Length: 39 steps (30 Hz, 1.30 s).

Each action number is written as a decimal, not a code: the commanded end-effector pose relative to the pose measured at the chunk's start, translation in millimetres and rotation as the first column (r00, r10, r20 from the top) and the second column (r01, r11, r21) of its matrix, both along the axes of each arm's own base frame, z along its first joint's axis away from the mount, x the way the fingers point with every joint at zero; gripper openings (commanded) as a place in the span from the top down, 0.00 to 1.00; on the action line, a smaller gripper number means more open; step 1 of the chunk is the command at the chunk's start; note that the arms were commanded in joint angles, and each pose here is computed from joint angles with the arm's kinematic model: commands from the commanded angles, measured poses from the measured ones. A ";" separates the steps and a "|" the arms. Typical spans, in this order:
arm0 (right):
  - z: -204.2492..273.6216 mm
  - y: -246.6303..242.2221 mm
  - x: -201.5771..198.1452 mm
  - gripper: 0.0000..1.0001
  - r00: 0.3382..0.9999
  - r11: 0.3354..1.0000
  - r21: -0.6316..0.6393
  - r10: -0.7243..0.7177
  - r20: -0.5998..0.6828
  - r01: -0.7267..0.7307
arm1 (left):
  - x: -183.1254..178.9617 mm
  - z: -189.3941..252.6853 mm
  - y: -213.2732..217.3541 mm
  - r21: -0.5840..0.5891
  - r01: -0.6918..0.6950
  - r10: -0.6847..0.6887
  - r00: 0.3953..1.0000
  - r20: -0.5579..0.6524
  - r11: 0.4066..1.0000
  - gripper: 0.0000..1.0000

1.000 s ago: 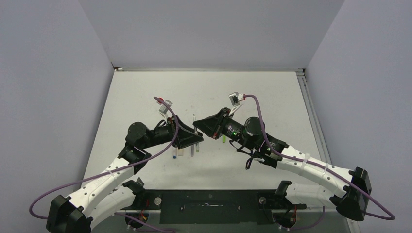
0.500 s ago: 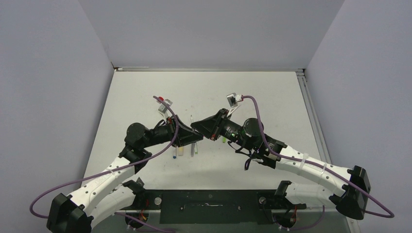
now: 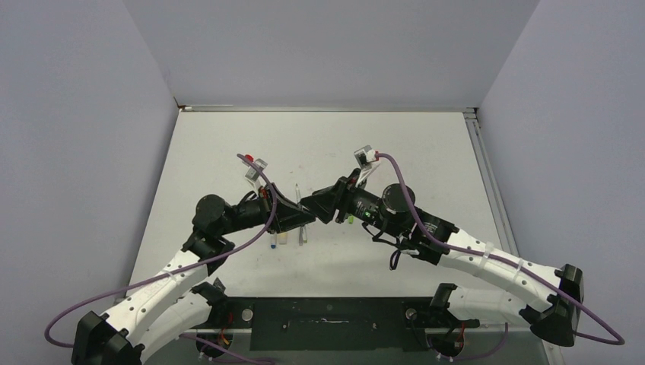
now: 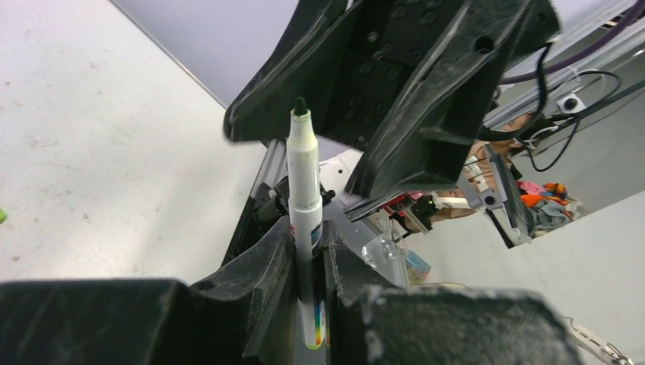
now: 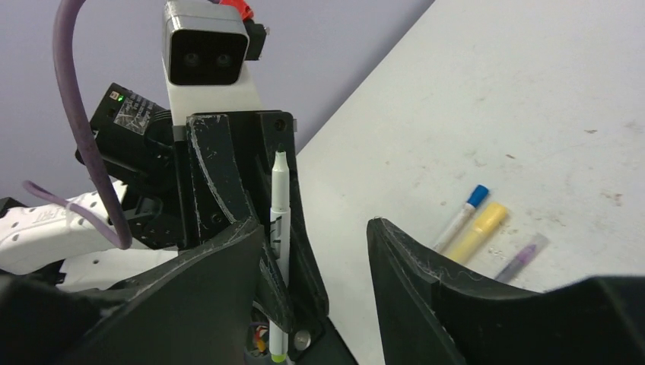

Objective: Insert the pens into the pen caps

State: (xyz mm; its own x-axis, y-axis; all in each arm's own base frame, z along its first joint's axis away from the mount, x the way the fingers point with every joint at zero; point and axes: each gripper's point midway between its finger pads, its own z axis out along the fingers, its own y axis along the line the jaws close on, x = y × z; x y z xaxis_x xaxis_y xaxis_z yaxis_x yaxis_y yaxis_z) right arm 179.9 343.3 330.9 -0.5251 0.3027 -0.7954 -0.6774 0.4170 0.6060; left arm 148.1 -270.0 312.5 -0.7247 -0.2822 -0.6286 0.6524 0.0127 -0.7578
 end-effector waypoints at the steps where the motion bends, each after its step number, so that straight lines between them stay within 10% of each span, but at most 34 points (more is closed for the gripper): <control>1: 20.7 -35.2 12.7 0.44 0.986 0.986 -0.079 -0.140 0.092 0.148 | 7.5 -6.9 8.8 0.076 -0.071 0.066 0.996 0.066 0.995 1.00; 14: -60.4 -111.9 56.6 0.39 0.865 0.729 -0.487 -0.486 0.124 0.480 | 11.7 -48.3 36.2 0.373 -0.168 0.120 0.981 0.150 0.913 1.00; 39: -217.3 -101.7 95.9 0.39 0.805 0.507 -0.804 -0.590 -0.061 0.310 | 0.1 -82.9 45.8 0.504 -0.131 0.055 0.985 0.163 0.854 1.00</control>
State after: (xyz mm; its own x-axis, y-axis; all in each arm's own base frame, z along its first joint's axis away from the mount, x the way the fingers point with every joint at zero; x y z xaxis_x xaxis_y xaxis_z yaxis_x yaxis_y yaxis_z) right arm 264.0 230.4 107.8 -0.7392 -0.0954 -0.6667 -0.1510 0.9882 0.0260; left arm 150.5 -221.0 217.9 -0.6459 0.0379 -0.7625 0.6843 0.4715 -0.5563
